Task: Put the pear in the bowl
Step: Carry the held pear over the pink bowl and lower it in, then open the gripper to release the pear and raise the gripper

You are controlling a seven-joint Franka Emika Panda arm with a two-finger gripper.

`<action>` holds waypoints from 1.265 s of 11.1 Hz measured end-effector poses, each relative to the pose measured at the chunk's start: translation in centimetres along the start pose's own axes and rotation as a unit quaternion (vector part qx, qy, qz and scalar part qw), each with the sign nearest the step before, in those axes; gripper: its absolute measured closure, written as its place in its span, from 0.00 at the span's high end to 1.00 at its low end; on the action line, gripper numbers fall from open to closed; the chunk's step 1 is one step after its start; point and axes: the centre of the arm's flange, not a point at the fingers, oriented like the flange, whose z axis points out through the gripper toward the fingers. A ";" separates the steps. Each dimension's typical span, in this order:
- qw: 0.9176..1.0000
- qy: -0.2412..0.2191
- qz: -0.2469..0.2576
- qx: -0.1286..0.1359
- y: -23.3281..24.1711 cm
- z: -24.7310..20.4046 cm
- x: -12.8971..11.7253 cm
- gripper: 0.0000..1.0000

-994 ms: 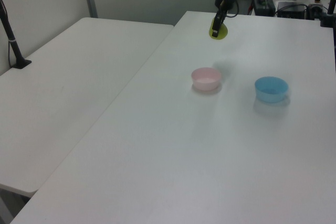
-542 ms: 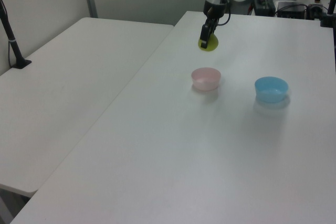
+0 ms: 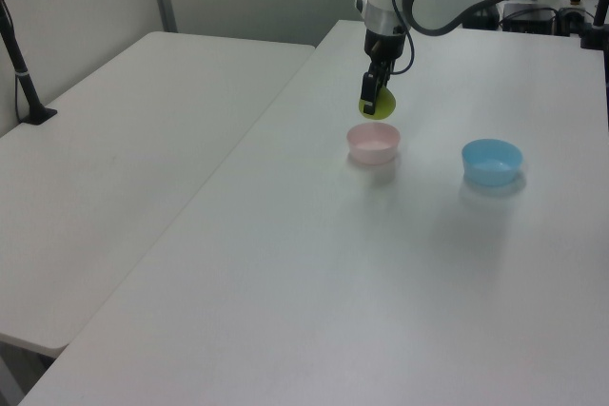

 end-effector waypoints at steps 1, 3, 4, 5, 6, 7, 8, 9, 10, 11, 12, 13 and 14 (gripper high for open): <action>1.000 0.006 -0.001 0.000 -0.1 1.4 -0.1 0.74; 1.000 0.015 -0.009 -0.005 -0.3 3.6 -0.4 0.74; 1.000 0.016 -0.012 -0.007 -0.4 4.8 -0.5 0.74; 1.000 0.015 -0.014 -0.009 -0.4 5.9 -0.5 0.74; 1.000 0.016 -0.017 -0.010 -0.5 6.8 -0.5 0.74; 1.000 0.017 -0.017 -0.010 -0.5 7.5 -0.5 0.74; 1.000 0.014 -0.018 -0.011 -0.5 8.0 -0.5 0.74; 1.000 0.012 -0.019 -0.013 -0.5 8.3 -0.6 0.74; 1.000 0.010 -0.020 -0.014 -0.4 8.6 -0.6 0.74; 1.000 0.009 -0.020 -0.015 -0.4 8.8 -0.6 0.79; 1.000 0.009 -0.021 -0.015 -0.4 8.8 -0.6 0.83; 1.000 0.010 -0.020 -0.015 -0.4 8.7 -0.6 0.89; 1.000 0.011 -0.020 -0.015 -0.3 8.6 -0.5 0.94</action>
